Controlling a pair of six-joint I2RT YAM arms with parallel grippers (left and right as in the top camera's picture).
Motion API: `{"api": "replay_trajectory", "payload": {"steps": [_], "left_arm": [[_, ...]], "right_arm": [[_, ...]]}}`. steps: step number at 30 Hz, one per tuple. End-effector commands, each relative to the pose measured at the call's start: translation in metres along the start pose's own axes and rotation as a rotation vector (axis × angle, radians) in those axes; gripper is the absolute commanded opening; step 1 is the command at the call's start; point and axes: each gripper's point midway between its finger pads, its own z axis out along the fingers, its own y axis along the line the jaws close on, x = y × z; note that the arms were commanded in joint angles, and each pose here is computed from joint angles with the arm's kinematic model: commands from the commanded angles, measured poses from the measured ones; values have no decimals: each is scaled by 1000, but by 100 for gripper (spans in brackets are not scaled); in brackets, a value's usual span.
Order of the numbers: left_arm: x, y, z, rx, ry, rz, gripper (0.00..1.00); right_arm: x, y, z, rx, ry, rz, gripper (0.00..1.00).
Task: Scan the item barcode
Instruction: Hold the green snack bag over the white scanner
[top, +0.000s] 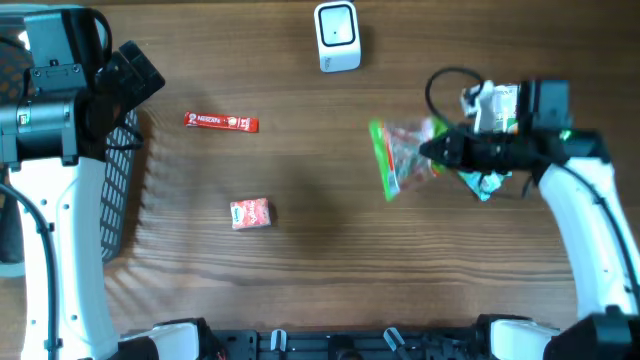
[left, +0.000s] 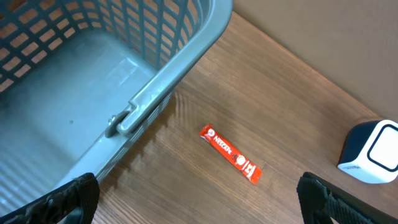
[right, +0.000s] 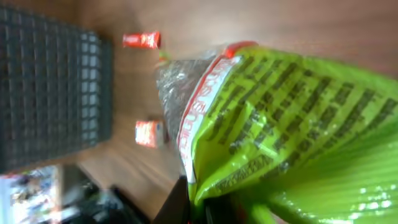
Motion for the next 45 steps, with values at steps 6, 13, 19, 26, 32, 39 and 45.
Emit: {"api": "replay_trajectory", "payload": {"steps": [6, 13, 19, 26, 32, 39, 45], "left_arm": [[-4, 2, -3, -5, -16, 2, 100], [-4, 2, -3, -5, -16, 2, 100], [-4, 2, -3, -5, -16, 2, 100], [-4, 2, -3, -5, -16, 2, 100], [-4, 2, -3, -5, -16, 2, 100], [-4, 2, -3, -5, -16, 2, 100], [-4, 2, -3, -5, -16, 2, 100]], "right_arm": [[-72, 81, -67, 409, -150, -619, 4], [-81, 141, -7, 527, -164, -1114, 4], [-126, 165, 60, 679, -219, -1497, 4], [-214, 184, 105, 932, -518, -1713, 4], [-278, 136, 144, 1023, -820, -1582, 4], [-286, 102, 167, 847, -901, -1356, 4], [-281, 90, 177, 817, -848, -1295, 4]]}}
